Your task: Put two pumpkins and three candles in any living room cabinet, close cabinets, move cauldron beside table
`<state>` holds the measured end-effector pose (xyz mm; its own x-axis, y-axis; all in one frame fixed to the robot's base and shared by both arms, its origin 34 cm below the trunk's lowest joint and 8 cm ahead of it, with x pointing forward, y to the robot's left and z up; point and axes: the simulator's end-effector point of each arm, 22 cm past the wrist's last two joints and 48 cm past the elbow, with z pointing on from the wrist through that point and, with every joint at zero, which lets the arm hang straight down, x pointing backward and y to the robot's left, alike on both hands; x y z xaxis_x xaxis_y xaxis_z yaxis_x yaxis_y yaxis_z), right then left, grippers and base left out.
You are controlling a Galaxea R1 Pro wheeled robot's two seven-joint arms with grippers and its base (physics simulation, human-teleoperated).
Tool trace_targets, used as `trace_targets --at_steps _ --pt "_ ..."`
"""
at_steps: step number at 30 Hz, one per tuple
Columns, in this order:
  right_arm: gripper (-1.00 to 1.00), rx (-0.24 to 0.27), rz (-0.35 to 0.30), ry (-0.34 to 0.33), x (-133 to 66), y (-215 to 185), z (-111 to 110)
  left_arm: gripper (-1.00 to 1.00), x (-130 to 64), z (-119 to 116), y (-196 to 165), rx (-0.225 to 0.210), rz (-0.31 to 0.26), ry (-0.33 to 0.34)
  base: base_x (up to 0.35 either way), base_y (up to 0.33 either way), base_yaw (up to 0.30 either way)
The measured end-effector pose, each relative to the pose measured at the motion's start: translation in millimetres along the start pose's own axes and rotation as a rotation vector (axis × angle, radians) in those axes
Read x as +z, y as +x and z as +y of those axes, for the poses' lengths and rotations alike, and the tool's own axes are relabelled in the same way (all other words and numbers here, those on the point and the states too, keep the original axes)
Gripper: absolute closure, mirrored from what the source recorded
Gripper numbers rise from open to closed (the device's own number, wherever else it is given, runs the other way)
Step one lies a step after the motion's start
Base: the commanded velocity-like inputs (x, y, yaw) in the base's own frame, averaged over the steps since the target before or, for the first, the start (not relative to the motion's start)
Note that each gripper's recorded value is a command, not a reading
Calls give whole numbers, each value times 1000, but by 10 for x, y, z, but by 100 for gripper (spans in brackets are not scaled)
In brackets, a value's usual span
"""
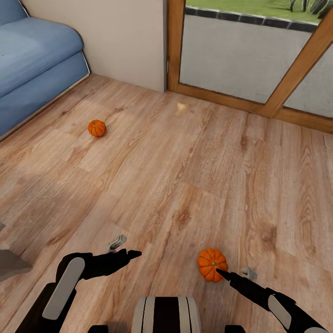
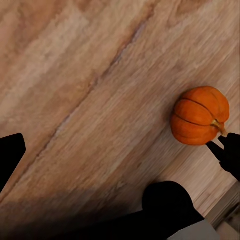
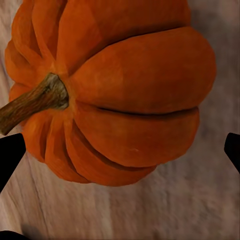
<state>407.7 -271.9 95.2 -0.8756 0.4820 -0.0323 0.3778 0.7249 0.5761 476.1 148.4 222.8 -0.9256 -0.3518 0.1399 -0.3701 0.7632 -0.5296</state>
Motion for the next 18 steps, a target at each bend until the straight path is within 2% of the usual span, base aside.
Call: trace_targets --at_steps 18 --pt "-100 -1 -1 1 0 -3 -3 -100 5 -10 4 0 0 2 42 4 0"
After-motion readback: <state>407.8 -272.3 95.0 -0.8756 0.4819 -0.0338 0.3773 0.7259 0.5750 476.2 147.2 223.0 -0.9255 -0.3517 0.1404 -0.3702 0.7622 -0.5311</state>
